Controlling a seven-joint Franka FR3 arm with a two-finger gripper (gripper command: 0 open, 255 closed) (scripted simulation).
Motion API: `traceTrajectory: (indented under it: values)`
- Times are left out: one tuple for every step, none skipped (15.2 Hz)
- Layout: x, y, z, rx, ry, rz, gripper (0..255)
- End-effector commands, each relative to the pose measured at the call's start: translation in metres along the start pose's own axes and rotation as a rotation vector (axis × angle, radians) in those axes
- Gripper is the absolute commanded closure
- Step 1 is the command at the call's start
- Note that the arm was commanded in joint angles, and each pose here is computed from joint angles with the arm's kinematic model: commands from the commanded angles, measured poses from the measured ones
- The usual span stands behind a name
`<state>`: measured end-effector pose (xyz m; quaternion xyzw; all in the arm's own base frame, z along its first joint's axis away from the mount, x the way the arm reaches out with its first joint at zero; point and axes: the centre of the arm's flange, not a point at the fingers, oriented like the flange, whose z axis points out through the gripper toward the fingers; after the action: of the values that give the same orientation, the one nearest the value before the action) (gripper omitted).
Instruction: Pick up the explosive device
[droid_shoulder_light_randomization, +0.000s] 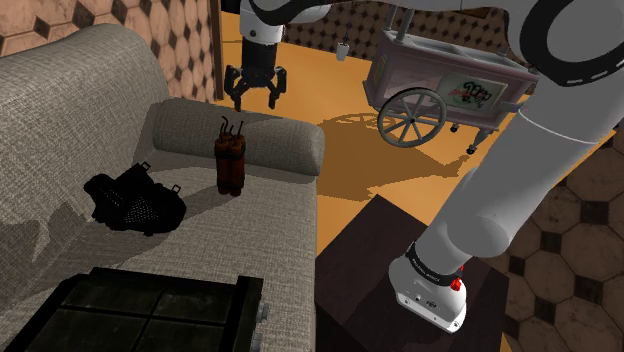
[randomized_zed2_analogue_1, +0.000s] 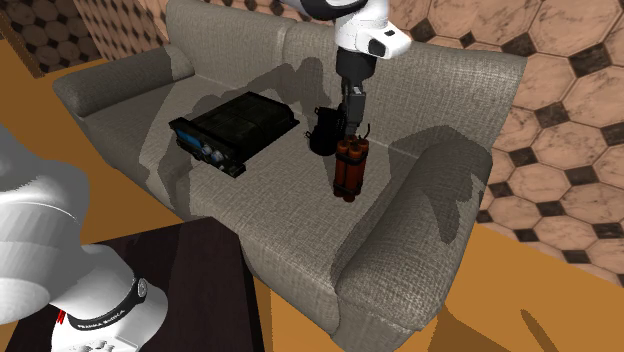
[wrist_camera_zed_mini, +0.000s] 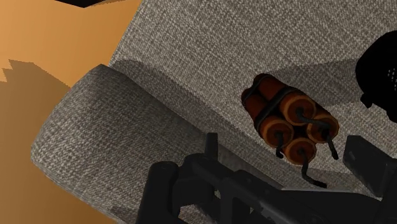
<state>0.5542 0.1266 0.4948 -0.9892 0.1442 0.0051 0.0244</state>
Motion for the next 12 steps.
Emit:
traceTrajectory:
  values:
    - [0.017,-0.017,0.013,0.004,-0.003,0.013,0]
    - [0.026,-0.025,0.018,0.006,-0.005,0.019,0]
    - [0.035,-0.032,0.024,0.007,-0.007,0.024,0]
    - [0.044,-0.04,0.029,0.009,-0.008,0.03,0]
    - [0.053,-0.048,0.035,0.011,-0.01,0.036,0]
    - [0.06,-0.054,0.039,0.012,-0.011,0.04,0]
    - [0.06,-0.053,0.044,0.012,-0.011,0.04,0]
    - [0.06,-0.053,0.05,0.012,-0.011,0.04,0]
    - [0.06,-0.053,0.055,0.012,-0.011,0.04,0]
    - [0.06,-0.053,0.06,0.012,-0.011,0.04,0]
    - [0.061,-0.052,0.065,0.012,-0.011,0.04,0]
    - [0.061,-0.052,0.071,0.012,-0.011,0.04,0]
